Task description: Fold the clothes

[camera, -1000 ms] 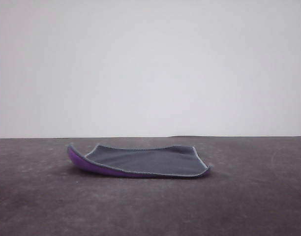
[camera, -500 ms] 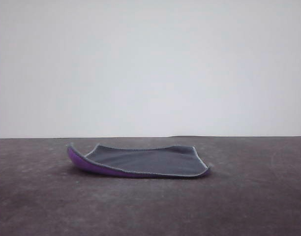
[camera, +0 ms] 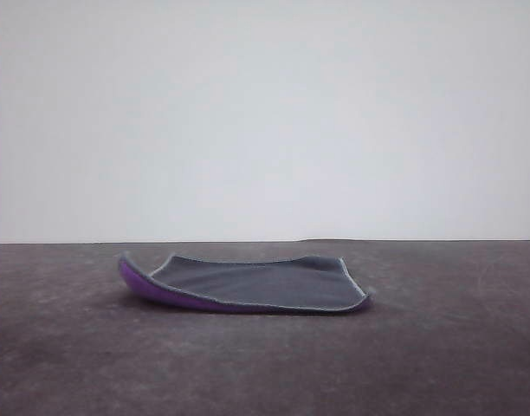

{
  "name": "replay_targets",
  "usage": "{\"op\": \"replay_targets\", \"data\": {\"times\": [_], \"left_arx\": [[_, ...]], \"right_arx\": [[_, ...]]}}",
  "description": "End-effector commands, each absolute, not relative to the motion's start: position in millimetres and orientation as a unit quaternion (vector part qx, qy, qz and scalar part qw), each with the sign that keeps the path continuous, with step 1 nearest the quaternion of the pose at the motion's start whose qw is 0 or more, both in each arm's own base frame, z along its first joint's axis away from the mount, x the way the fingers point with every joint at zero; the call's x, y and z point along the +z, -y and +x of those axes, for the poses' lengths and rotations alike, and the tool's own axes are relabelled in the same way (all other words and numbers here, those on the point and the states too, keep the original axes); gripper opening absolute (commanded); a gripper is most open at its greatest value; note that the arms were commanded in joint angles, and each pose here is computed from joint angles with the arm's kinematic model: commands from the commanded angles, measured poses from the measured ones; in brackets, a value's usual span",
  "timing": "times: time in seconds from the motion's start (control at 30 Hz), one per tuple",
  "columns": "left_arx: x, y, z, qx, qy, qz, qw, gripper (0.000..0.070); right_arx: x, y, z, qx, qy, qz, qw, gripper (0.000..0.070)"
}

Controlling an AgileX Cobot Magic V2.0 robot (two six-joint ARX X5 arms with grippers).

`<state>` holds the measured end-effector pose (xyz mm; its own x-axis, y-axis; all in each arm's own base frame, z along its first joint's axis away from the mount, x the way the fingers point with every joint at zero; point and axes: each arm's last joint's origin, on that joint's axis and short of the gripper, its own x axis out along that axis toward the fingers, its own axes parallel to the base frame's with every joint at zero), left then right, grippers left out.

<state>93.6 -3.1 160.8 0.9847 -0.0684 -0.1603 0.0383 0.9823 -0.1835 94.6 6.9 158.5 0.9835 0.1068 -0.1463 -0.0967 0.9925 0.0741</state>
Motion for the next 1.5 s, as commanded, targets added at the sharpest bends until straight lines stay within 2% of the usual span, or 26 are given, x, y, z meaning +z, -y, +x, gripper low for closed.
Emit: {"op": "replay_targets", "data": {"times": [0.0, 0.2, 0.4, 0.57, 0.7, 0.87, 1.0, 1.23, 1.47], "left_arx": [[177.8, 3.0, 91.4, -0.027, -0.056, -0.103, 0.993, 0.0012], [217.8, 2.2, 89.8, -0.016, -0.032, -0.128, 0.991, 0.0012], [266.6, 2.6, 102.9, -0.017, -0.040, -0.140, 0.989, 0.0015], [305.5, 4.6, 133.7, -0.037, -0.070, -0.123, 0.989, 0.0015], [321.0, 7.8, 168.7, -0.076, -0.112, -0.110, 0.985, 0.0015], [315.8, 11.9, 213.3, -0.123, -0.177, -0.118, 0.969, 0.0015], [299.5, 14.2, 241.9, -0.147, -0.228, -0.126, 0.954, 0.0015], [260.6, 15.8, 272.4, -0.151, -0.308, -0.139, 0.929, 0.0015], [238.1, 20.0, 283.4, -0.188, -0.354, -0.159, 0.902, 0.0015]], "right_arx": [[173.9, -6.6, 92.7, 0.050, -0.050, 0.060, 0.996, 0.0001], [208.2, -7.9, 89.9, 0.074, -0.027, 0.110, 0.991, 0.0001], [247.3, -10.2, 96.6, 0.107, -0.034, 0.116, 0.987, 0.0001], [277.6, -13.7, 119.2, 0.141, -0.073, 0.114, 0.981, 0.0001], [294.5, -16.9, 147.2, 0.166, -0.113, 0.109, 0.974, 0.0001], [302.0, -22.4, 189.4, 0.213, -0.183, 0.119, 0.952, 0.0001], [295.5, -25.1, 221.5, 0.225, -0.230, 0.119, 0.939, 0.0001], [261.2, -27.2, 258.8, 0.215, -0.309, 0.126, 0.918, 0.0001], [234.4, -29.0, 271.6, 0.222, -0.366, 0.139, 0.893, 0.0001]]}}
